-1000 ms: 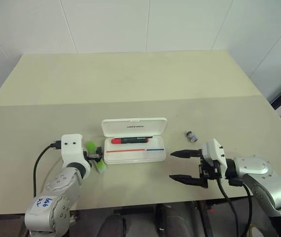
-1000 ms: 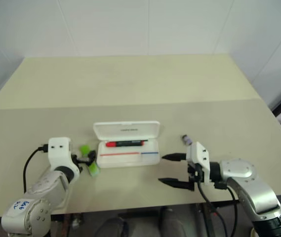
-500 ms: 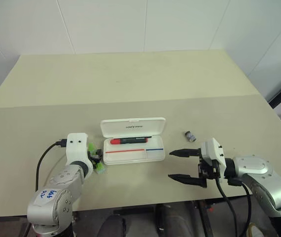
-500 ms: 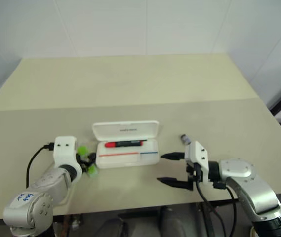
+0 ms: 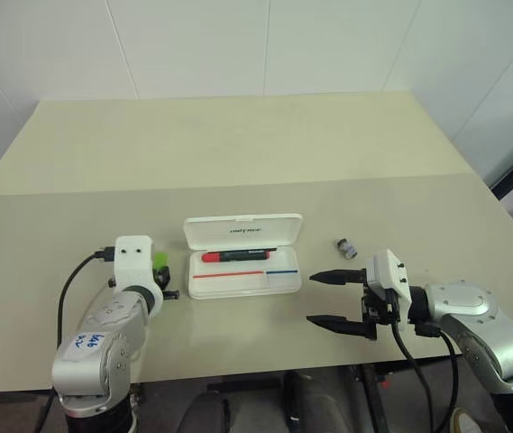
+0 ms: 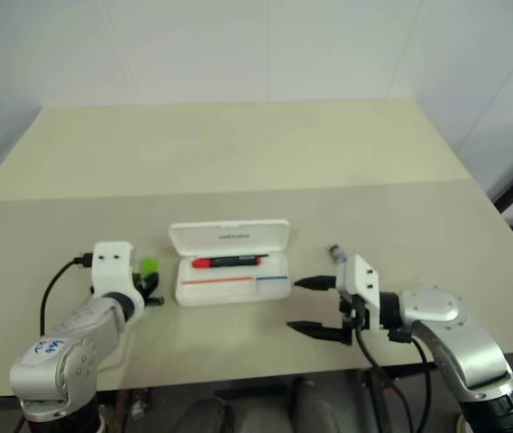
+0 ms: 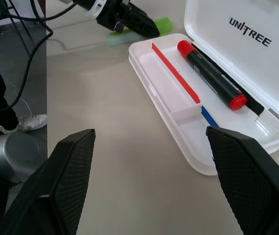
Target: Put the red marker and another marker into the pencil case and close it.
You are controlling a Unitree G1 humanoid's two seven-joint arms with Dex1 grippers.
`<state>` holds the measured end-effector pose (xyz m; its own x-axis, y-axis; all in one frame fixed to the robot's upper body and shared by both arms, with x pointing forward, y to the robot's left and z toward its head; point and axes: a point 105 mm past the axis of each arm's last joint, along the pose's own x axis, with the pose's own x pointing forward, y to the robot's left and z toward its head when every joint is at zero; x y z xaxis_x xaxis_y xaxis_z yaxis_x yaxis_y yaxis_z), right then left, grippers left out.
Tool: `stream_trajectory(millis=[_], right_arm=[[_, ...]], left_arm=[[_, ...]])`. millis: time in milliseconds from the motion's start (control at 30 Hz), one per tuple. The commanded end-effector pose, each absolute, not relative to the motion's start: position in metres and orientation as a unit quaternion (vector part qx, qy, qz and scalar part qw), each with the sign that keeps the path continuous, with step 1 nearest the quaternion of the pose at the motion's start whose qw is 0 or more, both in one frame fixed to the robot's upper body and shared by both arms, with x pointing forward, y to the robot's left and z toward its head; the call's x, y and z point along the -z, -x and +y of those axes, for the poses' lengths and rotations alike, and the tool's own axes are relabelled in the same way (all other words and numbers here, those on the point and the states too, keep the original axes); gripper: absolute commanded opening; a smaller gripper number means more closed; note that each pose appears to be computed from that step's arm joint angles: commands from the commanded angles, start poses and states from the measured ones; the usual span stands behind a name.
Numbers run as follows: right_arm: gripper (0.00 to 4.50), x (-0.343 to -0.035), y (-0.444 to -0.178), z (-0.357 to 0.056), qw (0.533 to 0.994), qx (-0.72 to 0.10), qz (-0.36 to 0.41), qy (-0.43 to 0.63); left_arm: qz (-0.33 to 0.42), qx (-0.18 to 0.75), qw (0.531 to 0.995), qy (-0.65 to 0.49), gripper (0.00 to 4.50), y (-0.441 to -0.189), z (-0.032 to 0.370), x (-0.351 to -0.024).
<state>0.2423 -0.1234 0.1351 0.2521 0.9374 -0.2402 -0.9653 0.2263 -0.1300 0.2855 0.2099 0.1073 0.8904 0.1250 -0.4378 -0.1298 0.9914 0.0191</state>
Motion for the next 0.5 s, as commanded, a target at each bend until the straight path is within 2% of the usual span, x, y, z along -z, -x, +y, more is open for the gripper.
stream_trajectory(millis=[33,300,500], right_arm=[[3.83,-0.142,-0.242,-0.126,0.784,-0.604,0.043,0.137],[3.83,-0.143,-0.239,-0.134,0.796,-0.587,0.045,0.14],[3.83,-0.157,-0.24,-0.152,0.825,-0.55,0.016,0.131]], left_arm=[[0.187,-0.07,0.98,0.001,1.09,-0.291,0.22,-0.122],[0.118,0.021,0.993,-0.009,1.09,-0.299,0.226,-0.147],[0.05,0.173,0.983,-0.038,1.09,-0.295,0.232,-0.191]])
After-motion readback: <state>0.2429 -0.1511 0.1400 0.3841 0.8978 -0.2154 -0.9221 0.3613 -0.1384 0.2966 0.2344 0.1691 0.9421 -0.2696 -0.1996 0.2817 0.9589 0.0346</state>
